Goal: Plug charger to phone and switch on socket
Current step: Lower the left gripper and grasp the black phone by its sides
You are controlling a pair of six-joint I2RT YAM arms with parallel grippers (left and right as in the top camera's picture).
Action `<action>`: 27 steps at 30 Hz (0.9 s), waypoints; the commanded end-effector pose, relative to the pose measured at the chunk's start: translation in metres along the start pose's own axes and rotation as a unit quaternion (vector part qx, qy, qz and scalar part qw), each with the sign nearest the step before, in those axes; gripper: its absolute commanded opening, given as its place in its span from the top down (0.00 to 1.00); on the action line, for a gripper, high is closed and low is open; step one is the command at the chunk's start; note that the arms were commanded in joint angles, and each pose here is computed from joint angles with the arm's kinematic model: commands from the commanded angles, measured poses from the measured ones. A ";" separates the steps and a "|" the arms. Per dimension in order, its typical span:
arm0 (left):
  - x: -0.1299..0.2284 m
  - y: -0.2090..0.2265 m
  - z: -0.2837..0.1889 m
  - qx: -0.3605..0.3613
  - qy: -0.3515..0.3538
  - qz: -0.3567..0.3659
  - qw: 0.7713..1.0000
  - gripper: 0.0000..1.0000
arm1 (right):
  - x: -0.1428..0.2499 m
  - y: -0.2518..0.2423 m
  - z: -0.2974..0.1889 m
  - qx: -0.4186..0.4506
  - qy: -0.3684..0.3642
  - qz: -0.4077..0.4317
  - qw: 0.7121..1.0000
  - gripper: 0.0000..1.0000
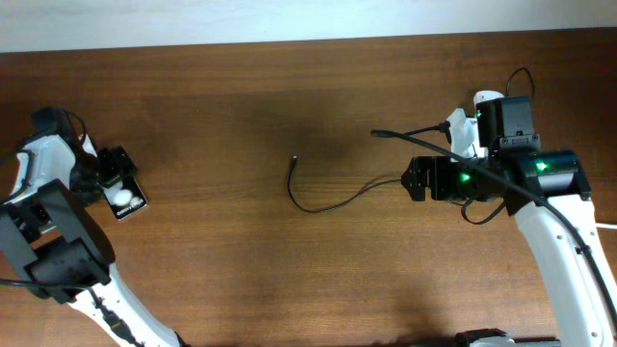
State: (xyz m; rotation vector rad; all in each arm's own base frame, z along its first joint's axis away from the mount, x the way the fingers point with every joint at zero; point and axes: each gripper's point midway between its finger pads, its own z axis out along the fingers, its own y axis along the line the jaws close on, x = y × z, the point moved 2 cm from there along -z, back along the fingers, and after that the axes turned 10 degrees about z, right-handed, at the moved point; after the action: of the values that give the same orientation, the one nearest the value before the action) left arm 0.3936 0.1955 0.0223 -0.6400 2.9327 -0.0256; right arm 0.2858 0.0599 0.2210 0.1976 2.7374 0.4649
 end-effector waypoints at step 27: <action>0.041 -0.010 0.027 -0.045 0.066 -0.002 0.997 0.22 | -0.005 0.006 -0.004 -0.008 -0.010 -0.011 1.000 0.01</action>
State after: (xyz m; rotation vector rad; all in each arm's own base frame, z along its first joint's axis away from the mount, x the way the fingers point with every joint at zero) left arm 0.3842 0.1774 0.0176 -0.6562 2.9837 0.0718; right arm 0.2864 0.0599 0.2213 0.1967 2.7341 0.4651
